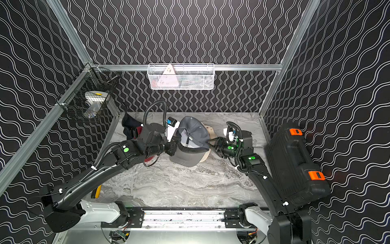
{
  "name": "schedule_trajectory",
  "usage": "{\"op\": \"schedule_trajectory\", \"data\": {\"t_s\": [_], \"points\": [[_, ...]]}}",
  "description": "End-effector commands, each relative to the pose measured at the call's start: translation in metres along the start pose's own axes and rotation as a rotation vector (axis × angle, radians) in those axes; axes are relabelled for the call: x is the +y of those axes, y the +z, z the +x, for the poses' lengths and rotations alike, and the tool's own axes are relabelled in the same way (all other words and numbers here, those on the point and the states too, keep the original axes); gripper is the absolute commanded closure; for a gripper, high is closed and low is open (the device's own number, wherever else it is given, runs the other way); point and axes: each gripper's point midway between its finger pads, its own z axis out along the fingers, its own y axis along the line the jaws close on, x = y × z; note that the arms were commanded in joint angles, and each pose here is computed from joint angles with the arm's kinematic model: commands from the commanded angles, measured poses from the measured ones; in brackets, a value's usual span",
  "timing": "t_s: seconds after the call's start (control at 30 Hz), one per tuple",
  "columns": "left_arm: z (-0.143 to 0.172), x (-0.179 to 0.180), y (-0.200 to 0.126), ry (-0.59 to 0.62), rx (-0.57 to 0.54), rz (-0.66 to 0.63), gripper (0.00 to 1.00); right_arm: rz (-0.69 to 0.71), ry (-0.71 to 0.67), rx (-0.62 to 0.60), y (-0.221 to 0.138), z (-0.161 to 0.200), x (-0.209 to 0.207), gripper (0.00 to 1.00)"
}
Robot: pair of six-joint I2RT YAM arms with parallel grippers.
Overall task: Open the adjustable buckle of the baseball cap
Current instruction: Pick up the baseball cap.
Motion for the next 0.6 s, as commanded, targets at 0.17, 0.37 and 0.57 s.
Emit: {"op": "schedule_trajectory", "data": {"t_s": [0.17,0.37,0.57], "points": [[-0.017,-0.008,-0.001,-0.022,-0.057,0.027,1.00,-0.032,-0.033,0.003,0.003,0.001,0.006,0.59],[-0.017,-0.012,0.000,-0.029,-0.054,0.044,1.00,-0.039,-0.035,0.010,0.003,0.005,0.004,0.78],[-0.005,-0.009,0.009,-0.013,-0.008,0.025,1.00,-0.151,-0.063,0.039,-0.001,0.011,0.026,1.00]]}}
